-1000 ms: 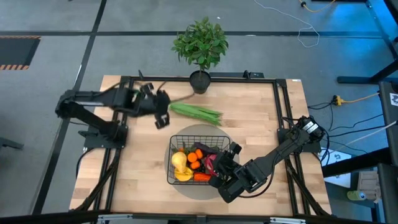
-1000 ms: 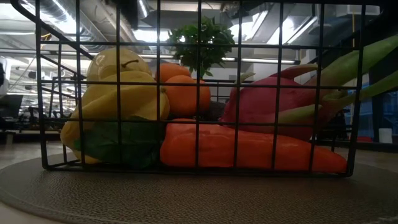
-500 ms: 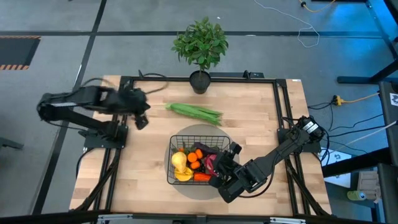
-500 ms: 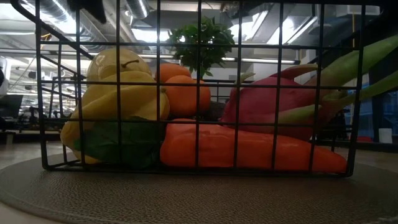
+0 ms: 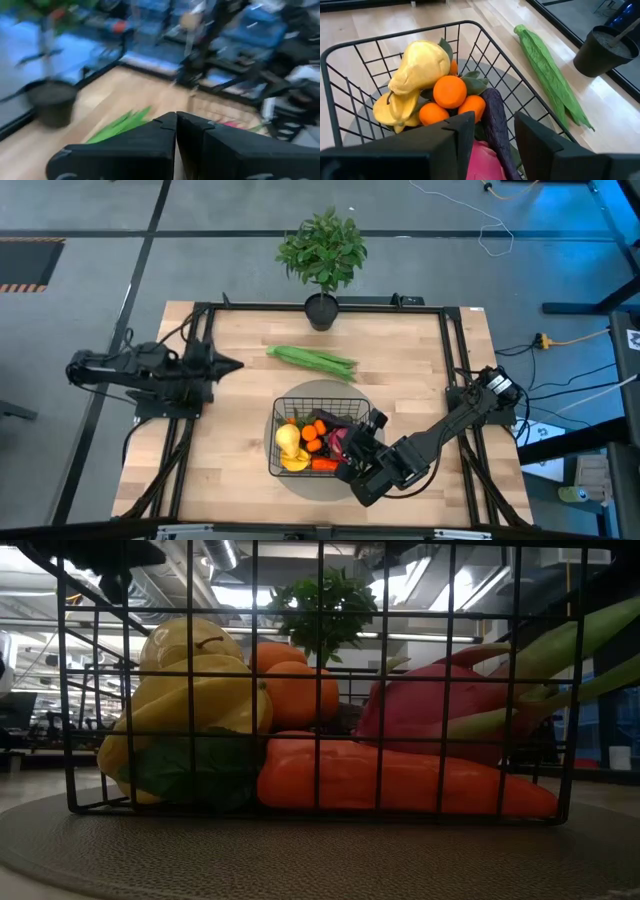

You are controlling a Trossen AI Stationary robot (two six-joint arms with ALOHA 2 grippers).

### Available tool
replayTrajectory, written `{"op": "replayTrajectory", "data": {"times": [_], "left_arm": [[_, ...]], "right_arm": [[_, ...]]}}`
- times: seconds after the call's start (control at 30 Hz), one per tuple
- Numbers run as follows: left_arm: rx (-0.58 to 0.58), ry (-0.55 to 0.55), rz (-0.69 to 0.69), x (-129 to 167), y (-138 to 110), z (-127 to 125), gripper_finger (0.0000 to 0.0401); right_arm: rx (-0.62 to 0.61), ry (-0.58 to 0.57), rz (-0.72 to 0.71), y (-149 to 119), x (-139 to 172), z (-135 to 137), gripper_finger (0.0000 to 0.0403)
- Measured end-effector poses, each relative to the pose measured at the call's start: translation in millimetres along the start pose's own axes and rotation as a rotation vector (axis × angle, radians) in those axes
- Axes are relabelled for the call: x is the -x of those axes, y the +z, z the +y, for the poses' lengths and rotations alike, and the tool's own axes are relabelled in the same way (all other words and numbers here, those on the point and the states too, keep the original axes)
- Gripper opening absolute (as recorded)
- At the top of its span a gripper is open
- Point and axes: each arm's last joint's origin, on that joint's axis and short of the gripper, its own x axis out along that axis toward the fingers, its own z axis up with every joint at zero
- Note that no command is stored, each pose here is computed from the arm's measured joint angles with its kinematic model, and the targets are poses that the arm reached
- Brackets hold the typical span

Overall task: Build produce basket
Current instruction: Put the lettuce into the black wire basket

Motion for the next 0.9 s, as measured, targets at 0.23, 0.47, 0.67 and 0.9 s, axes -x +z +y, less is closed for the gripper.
{"op": "replayTrajectory", "data": {"times": [0.23, 0.47, 0.67, 0.9], "left_arm": [[-0.095, -0.185, -0.060, -3, -43, 5, 0.0001], [-0.114, -0.200, -0.045, -7, -77, 11, 0.0001], [-0.157, -0.283, -0.126, -10, -93, 12, 0.0001], [-0.206, -0.284, -0.126, -11, -101, 14, 0.0001]], "right_arm": [[-0.005, 0.004, -0.003, 0, 0, 1, 0.0136], [-0.002, 0.003, -0.002, 0, 0, 0, 0.0136], [0.001, 0.002, -0.001, 0, 0, 0, 0.0136], [0.017, 0.001, 0.000, 0, 0, 0, 0.0136]]}}
